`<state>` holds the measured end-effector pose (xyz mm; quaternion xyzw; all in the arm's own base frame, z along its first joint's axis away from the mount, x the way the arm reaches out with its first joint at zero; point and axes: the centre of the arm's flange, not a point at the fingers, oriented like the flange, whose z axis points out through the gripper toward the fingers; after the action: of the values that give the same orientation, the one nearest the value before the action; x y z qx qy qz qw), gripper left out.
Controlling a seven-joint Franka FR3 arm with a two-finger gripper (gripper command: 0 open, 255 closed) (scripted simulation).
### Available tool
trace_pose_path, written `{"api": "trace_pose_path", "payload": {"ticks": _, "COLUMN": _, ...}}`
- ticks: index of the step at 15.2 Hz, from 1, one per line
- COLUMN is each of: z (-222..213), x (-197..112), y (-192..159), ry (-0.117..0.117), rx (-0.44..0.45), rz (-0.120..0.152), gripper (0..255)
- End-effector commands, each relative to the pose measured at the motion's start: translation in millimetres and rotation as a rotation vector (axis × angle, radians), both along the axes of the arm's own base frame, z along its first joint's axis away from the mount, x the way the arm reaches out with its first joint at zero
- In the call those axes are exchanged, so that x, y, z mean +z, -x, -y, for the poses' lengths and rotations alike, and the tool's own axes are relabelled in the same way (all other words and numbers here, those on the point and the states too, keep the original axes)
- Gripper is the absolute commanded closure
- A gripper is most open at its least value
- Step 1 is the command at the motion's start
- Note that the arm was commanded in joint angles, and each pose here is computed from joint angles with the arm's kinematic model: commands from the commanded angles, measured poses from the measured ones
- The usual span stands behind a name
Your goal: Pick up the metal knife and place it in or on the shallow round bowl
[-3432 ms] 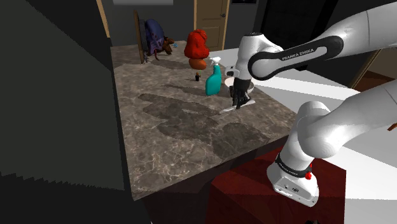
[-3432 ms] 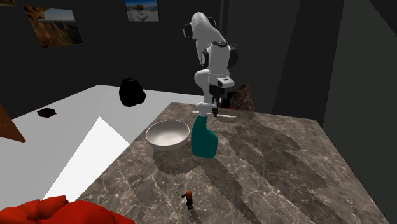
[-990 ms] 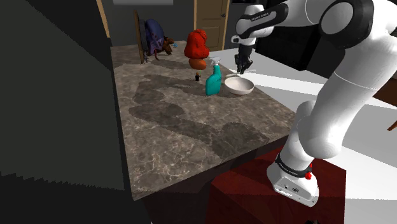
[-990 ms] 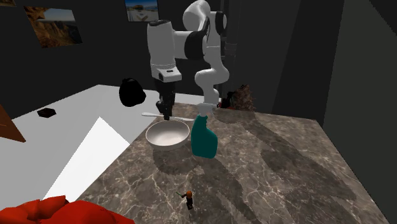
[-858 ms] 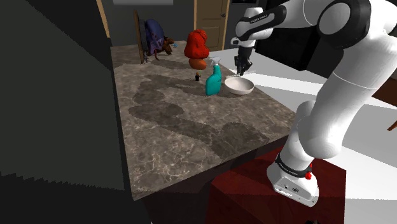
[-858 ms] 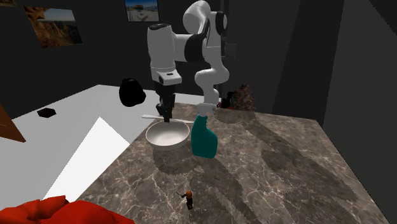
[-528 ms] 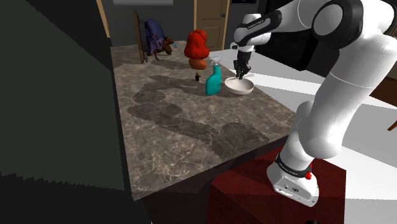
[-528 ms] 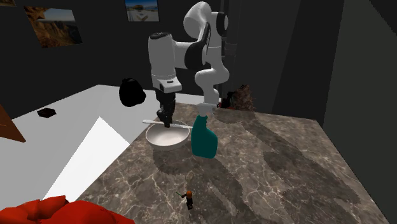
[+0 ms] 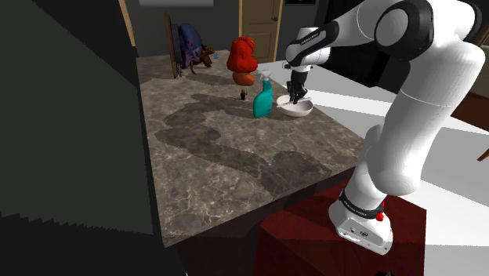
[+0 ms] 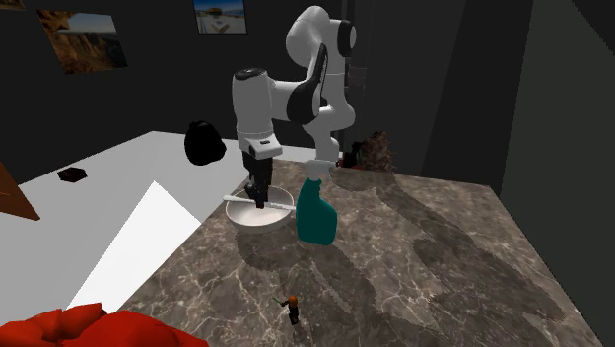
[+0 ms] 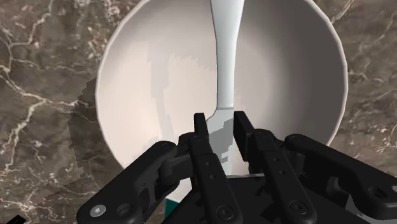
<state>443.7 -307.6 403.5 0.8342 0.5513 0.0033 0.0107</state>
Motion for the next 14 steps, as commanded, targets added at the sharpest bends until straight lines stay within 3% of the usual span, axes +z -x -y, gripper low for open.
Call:
{"api": "trace_pose_path", "payload": {"ticks": 1, "z": 0, "x": -1, "y": 0, "ry": 0.0, "rx": 0.0, "rz": 0.0, "gripper": 255}}
{"api": "trace_pose_path", "payload": {"ticks": 6, "z": 0, "x": -1, "y": 0, "ry": 0.0, "rx": 0.0, "rz": 0.0, "gripper": 255}}
{"api": "trace_pose_path", "payload": {"ticks": 7, "z": 0, "x": -1, "y": 0, "ry": 0.0, "rx": 0.0, "rz": 0.0, "gripper": 0}}
{"api": "trace_pose_path", "payload": {"ticks": 12, "z": 0, "x": -1, "y": 0, "ry": 0.0, "rx": 0.0, "rz": 0.0, "gripper": 0}}
{"api": "trace_pose_path", "payload": {"ticks": 14, "z": 0, "x": 25, "y": 0, "ry": 0.0, "rx": 0.0, "rz": 0.0, "gripper": 0}}
